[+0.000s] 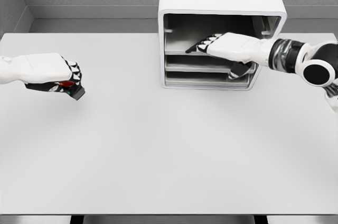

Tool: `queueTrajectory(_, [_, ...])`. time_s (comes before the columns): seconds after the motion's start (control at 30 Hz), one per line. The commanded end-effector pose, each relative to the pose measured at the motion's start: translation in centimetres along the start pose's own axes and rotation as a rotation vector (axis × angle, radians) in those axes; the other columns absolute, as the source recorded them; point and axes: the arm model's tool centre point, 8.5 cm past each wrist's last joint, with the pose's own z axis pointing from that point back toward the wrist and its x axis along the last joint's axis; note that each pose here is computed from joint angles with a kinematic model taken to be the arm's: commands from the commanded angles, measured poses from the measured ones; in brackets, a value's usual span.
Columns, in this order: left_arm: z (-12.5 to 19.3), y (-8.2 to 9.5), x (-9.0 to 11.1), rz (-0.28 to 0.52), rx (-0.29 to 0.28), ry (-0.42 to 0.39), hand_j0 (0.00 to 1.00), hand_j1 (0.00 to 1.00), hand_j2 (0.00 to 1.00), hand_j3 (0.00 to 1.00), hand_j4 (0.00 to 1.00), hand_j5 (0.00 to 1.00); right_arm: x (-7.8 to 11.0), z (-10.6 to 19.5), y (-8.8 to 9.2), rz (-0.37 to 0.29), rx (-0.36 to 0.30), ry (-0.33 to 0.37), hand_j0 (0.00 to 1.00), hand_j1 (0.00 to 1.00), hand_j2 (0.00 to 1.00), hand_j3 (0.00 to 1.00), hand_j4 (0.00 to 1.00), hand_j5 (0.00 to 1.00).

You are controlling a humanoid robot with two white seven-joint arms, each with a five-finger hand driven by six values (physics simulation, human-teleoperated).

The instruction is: Slide open multi-storey tabletop storage cabinets and put open load switch and slide close multi-storey tabletop storage cabinets

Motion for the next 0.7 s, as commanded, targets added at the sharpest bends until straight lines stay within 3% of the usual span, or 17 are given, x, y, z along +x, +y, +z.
queueTrajectory(0.0, [-0.1, 0.2, 0.5, -0.006, 0.005, -0.014, 0.29, 0.29, 0.29, 0.29, 0.29, 0.29, 1.0, 0.0, 0.0, 0.024, 0.002, -0.021, 1.0, 1.0, 1.0, 1.0, 1.0, 1.0])
queueTrajectory(0.53, [-0.6, 0.5, 1.6, -0.026, 0.008, -0.043, 0.29, 0.29, 0.29, 0.29, 0.29, 0.29, 2.6, 1.8, 1.2, 0.151, 0.032, -0.176, 1.0, 1.0, 1.0, 1.0, 1.0, 1.0])
queueTrajectory(0.57, [-0.6, 0.6, 1.7, -0.029, 0.009, -0.048, 0.29, 0.29, 0.29, 0.29, 0.29, 0.29, 2.5, 1.9, 1.1, 0.145, 0.028, -0.171, 1.0, 1.0, 1.0, 1.0, 1.0, 1.0])
queueTrajectory(0.67, [-0.9, 0.9, 2.3, -0.042, 0.015, -0.065, 0.29, 0.29, 0.29, 0.29, 0.29, 0.29, 0.8, 1.2, 0.4, 0.02, 0.008, -0.01, 1.0, 1.0, 1.0, 1.0, 1.0, 1.0])
